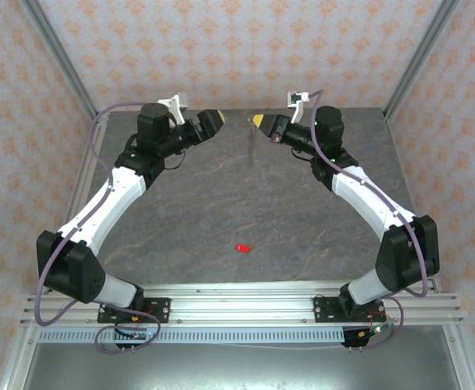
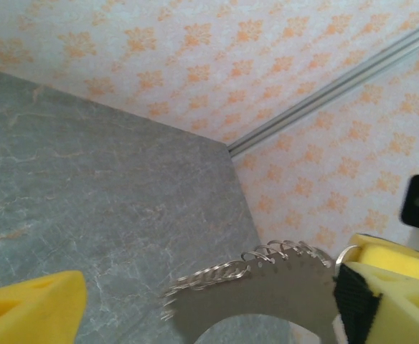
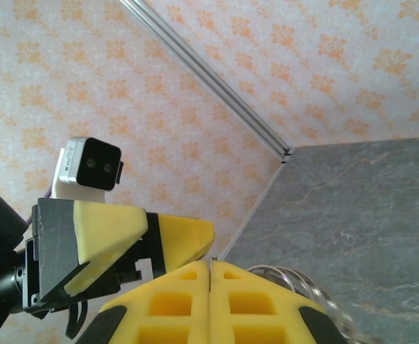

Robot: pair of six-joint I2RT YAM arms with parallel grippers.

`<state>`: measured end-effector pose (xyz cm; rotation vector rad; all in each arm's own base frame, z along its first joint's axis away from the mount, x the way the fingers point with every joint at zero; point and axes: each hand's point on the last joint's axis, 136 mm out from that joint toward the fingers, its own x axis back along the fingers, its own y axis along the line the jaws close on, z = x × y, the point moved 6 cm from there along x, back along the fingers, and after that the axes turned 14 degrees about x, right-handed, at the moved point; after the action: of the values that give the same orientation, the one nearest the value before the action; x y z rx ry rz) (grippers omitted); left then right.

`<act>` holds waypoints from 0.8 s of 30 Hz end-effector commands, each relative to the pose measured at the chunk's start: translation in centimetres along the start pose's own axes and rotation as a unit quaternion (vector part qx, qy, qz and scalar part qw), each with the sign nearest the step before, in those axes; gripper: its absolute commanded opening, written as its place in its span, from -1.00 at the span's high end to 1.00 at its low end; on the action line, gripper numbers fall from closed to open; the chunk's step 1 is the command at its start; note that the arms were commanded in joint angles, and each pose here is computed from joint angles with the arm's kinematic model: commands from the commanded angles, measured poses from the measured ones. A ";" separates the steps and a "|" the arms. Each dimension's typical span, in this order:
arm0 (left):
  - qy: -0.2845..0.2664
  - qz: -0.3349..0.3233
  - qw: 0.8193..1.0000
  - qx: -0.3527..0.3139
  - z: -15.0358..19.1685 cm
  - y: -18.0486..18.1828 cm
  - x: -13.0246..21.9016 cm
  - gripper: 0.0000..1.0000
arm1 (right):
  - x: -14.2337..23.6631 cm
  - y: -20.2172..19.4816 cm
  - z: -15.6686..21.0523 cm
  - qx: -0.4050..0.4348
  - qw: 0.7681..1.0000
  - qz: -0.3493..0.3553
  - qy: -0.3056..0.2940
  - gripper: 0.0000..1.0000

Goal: Put the keys on the keyring

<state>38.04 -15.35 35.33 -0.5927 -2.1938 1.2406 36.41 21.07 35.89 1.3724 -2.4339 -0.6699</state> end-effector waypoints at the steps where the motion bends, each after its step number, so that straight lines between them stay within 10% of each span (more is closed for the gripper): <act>1: 0.004 0.071 0.997 -0.037 -0.9 -3.5 1.2 -0.67 | 1.0 2.7 -2.0 0.020 0.997 -0.060 -0.045 1.00; 12: 0.047 0.175 0.983 -0.001 0.5 -5.1 0.3 0.00 | 2.1 3.6 -1.2 0.005 0.996 -0.080 -0.050 1.00; 24: 0.095 0.165 0.981 -0.030 3.6 -6.5 -0.7 0.10 | 2.8 4.4 0.4 -0.013 0.994 -0.087 -0.062 1.00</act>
<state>35.33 -20.87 38.57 -1.0504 -2.0242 1.2485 33.28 20.90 35.04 1.4702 -2.3461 -0.8416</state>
